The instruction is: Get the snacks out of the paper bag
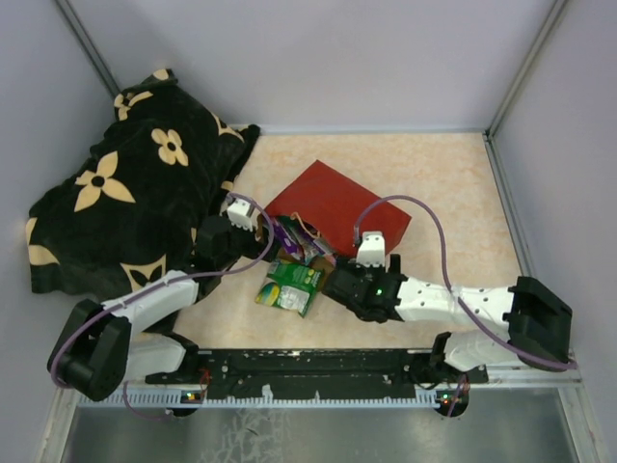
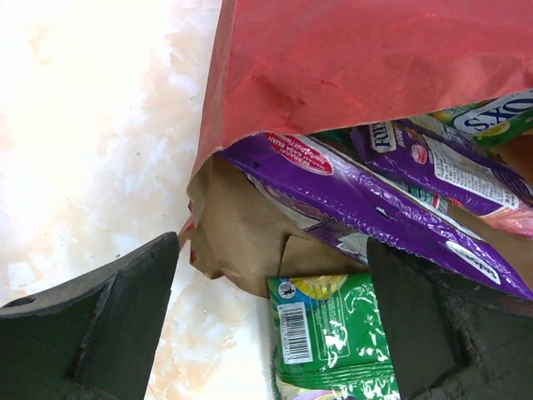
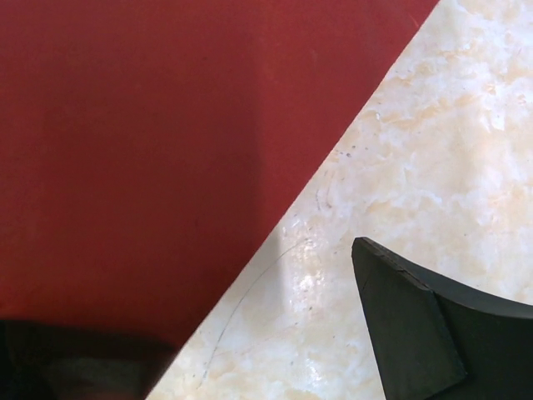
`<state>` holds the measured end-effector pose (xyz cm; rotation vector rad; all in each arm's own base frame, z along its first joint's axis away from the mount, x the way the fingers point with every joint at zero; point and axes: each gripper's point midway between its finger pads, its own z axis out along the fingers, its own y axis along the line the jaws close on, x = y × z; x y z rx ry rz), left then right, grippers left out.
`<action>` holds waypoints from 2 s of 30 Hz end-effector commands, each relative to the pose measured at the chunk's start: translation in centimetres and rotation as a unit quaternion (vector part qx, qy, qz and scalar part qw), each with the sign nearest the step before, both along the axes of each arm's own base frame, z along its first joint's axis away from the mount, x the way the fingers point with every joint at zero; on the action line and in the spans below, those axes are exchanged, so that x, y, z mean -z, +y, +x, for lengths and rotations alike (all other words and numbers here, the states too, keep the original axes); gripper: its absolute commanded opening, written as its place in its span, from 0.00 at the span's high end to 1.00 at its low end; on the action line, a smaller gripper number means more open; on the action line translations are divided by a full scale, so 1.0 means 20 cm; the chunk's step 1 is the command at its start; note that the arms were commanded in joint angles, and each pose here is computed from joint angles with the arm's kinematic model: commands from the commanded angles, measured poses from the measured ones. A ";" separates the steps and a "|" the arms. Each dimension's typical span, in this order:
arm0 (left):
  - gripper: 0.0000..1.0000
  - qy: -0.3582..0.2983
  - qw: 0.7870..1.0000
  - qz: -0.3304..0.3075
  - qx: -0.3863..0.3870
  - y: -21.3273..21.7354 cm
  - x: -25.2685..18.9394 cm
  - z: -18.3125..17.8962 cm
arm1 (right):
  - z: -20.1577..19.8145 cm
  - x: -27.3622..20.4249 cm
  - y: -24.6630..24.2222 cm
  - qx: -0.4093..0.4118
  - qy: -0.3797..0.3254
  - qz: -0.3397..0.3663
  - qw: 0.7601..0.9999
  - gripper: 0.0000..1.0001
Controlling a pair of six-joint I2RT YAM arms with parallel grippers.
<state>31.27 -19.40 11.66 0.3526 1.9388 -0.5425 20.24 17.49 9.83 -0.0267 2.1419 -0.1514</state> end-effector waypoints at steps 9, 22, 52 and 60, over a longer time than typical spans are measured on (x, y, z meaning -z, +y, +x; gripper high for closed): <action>0.00 -0.041 0.999 -0.027 0.004 -0.02 -0.10 0.00 | 0.10 -0.04 -0.14 0.043 -0.004 0.050 0.998 0.05; 0.00 -0.055 0.997 -0.016 -0.054 0.08 -0.12 0.05 | 0.15 -0.03 -0.30 0.080 0.011 0.090 0.993 0.05; 0.00 -0.028 0.967 -0.016 -0.252 0.08 0.03 0.33 | 0.27 -0.05 -0.41 0.126 0.008 0.161 0.979 0.01; 0.00 0.000 0.962 -0.016 -0.272 0.00 0.07 0.45 | 0.45 -0.06 -0.51 0.152 0.002 0.176 0.973 0.01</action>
